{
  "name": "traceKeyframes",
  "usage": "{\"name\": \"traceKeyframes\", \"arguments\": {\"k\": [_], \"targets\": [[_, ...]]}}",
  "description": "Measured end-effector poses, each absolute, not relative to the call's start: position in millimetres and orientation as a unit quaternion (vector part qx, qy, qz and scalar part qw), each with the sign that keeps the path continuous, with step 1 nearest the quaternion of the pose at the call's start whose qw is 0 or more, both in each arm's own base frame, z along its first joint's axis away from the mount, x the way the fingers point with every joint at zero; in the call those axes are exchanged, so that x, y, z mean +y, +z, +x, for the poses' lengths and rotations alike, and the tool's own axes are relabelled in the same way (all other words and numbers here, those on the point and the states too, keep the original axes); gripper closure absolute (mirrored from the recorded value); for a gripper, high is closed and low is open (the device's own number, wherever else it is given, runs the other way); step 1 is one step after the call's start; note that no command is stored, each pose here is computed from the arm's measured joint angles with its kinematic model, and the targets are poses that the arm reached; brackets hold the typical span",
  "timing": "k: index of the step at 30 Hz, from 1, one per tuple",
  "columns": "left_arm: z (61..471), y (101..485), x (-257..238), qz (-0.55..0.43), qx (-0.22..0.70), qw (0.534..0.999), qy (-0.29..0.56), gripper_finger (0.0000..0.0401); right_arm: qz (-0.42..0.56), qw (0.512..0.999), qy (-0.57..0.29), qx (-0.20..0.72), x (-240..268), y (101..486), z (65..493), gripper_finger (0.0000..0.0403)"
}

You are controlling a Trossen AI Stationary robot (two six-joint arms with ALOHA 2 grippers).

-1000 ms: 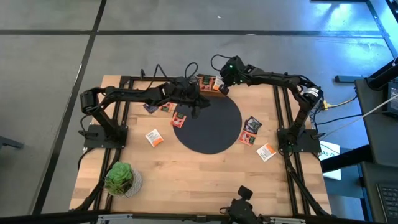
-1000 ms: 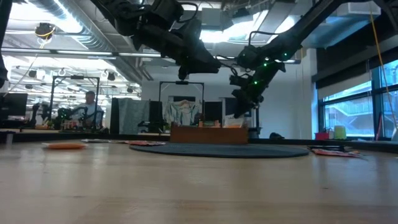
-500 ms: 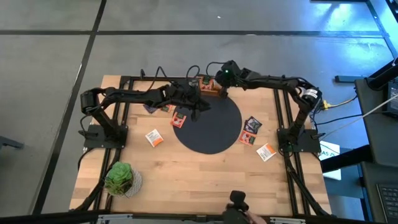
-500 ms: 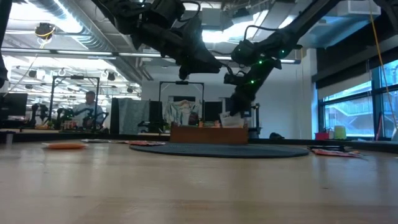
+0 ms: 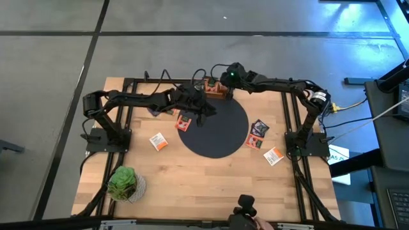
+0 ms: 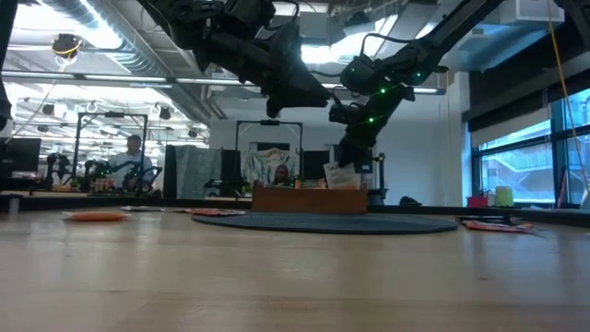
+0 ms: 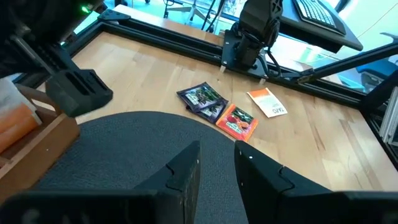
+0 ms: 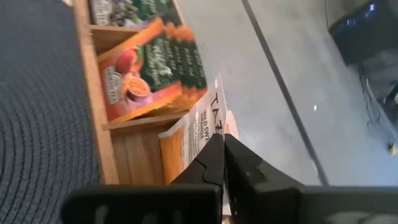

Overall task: Pick & Place Tea
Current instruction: Put the white tea bag into the right section of the wooden organizer, then put the orange tea bag into the middle section of the wooden organizer

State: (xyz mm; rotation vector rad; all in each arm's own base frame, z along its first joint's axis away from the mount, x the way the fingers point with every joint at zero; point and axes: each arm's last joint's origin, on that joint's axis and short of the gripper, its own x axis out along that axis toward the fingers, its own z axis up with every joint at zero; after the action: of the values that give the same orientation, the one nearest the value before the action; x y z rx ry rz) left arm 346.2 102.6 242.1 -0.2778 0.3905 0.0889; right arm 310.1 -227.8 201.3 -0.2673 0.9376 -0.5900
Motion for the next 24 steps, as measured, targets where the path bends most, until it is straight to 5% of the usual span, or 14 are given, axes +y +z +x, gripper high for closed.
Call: {"name": "traceKeyframes", "arguments": {"k": [12, 19, 24], "targets": [[346, 240, 102, -0.141, 0.204, 0.968, 0.047, 0.0306, -0.102, 0.848, -0.266, 0.448, -230, 199, 306, 0.0388], [338, 227, 99, -0.163, 0.28, 0.944, 0.062, 0.0306, -0.1, 0.843, -0.268, 0.456, -230, 198, 305, 0.0315], [335, 228, 91, -0.167, 0.298, 0.935, 0.09, 0.0306, -0.136, 0.781, -0.368, 0.486, -235, 199, 299, 0.0265]]}}
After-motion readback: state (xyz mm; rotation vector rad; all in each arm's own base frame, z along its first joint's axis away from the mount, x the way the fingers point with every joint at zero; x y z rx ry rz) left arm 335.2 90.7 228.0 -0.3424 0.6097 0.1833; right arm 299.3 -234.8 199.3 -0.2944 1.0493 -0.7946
